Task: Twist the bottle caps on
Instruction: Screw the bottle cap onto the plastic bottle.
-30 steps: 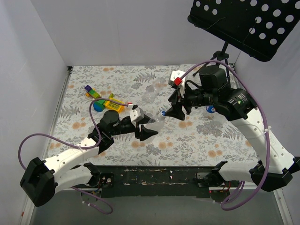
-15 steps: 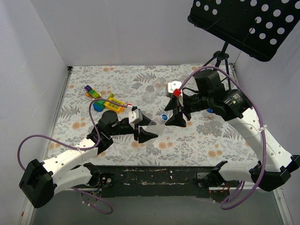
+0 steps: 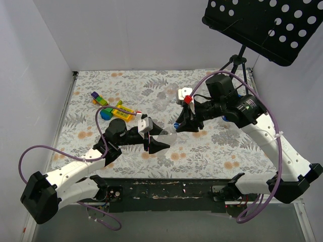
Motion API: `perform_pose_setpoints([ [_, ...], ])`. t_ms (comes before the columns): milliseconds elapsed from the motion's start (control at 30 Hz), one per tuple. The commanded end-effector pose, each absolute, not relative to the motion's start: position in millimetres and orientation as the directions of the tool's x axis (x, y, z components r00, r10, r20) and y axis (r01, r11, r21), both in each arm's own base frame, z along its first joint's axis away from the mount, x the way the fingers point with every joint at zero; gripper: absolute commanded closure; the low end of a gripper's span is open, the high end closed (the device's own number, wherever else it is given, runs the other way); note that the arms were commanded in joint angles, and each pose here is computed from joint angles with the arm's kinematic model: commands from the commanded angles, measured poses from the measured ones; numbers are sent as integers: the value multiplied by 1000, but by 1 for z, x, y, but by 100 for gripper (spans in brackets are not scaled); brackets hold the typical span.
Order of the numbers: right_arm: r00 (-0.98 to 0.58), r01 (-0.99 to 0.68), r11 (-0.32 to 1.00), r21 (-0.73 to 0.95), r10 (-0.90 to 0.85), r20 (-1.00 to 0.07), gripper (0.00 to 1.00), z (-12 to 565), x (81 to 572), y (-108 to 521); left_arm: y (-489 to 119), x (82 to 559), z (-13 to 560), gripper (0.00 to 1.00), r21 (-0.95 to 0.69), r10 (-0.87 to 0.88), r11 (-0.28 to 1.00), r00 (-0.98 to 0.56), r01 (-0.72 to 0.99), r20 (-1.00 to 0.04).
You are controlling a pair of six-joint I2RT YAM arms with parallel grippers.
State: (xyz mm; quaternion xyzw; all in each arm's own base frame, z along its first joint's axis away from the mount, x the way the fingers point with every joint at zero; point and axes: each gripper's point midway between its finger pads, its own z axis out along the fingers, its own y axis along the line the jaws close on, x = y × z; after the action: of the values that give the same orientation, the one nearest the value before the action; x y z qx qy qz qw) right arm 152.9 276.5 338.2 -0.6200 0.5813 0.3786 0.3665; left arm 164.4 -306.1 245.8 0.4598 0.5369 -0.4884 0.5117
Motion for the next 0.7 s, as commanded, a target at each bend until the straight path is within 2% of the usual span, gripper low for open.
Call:
perform_pose_setpoints([
  [0, 35, -998, -69, -6, -434, -900, 72, 339, 153, 280, -304, 167, 274, 90, 8, -51, 111, 14, 994, -999],
  [67, 24, -998, -58, 3, -451, -892, 85, 336, 154, 279, -303, 170, 272, 91, 25, -25, 126, 28, 992, -999],
  [167, -4, -999, -35, 24, -494, -869, 94, 330, 155, 277, -300, 179, 267, 91, 65, 16, 170, 63, 983, -998],
  [300, -40, -999, 4, 45, -558, -829, 99, 316, 157, 279, -295, 184, 265, 91, 105, 50, 201, 97, 974, -994],
  [433, -60, -998, 24, 57, -622, -781, 99, 301, 157, 280, -293, 188, 262, 92, 126, 78, 216, 112, 968, -991],
  [567, -48, -999, 12, 52, -629, -776, 99, 298, 156, 284, -293, 183, 263, 92, 134, 76, 196, 121, 971, -990],
  [667, -80, -997, 59, 55, -628, -774, 99, 298, 162, 286, -292, 187, 262, 92, 136, 75, 213, 122, 968, -990],
])
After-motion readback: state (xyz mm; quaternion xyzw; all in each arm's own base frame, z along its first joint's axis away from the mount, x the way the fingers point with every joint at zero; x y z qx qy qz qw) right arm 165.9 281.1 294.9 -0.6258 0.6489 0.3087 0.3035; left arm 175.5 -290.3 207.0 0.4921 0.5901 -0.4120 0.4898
